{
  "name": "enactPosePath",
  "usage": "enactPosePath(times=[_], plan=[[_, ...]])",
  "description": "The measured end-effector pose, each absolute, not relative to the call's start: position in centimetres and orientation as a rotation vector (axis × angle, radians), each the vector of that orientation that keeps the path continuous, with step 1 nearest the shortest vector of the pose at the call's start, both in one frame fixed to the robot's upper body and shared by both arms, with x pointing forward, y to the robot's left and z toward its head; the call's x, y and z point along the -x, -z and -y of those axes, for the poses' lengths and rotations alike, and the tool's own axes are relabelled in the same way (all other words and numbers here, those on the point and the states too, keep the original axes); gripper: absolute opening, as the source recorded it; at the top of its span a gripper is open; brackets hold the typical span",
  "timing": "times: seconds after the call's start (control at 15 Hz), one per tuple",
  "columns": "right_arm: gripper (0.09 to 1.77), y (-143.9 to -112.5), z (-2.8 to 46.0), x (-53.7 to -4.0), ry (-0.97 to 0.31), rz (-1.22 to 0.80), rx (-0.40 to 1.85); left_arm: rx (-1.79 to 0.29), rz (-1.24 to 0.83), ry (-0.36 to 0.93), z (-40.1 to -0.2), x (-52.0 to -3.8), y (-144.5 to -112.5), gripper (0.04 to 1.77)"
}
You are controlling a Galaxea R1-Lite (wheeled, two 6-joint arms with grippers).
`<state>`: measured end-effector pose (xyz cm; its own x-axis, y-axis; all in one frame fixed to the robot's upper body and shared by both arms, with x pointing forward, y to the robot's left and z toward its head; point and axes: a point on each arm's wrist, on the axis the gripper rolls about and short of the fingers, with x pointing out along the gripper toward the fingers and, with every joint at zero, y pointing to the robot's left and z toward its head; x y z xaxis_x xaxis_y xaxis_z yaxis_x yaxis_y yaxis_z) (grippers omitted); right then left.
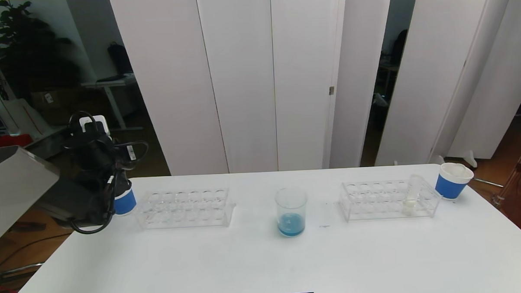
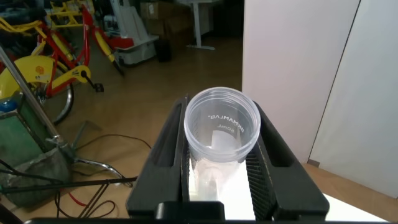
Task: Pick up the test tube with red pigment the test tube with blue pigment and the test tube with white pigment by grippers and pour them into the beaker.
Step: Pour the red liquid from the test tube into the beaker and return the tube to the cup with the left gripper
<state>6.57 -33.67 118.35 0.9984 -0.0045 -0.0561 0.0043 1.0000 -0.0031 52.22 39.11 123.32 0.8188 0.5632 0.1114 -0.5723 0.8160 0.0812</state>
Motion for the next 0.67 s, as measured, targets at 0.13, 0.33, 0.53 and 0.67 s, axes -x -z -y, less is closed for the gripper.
enactPosePath(times=[0.13, 0.33, 0.53, 0.67], plan=[[1.75, -118.4, 33.7, -6.6, 0.005, -0.056, 0.003, -0.117, 0.053, -0.602, -39.4, -52.6, -122.1, 0.6], [1.75, -118.4, 33.7, -6.6, 0.005, -0.056, 0.003, -0.117, 0.016, -0.622, -40.4, -52.7, -120.6, 0.6], [1.75, -118.4, 33.7, -6.6, 0.004, -0.056, 0.003, -0.12, -0.026, -0.628, -40.8, -52.4, -119.6, 0.6], [1.75, -118.4, 33.7, -6.6, 0.005, -0.056, 0.003, -0.127, -0.069, -0.612, -40.7, -52.2, -119.1, 0.6]])
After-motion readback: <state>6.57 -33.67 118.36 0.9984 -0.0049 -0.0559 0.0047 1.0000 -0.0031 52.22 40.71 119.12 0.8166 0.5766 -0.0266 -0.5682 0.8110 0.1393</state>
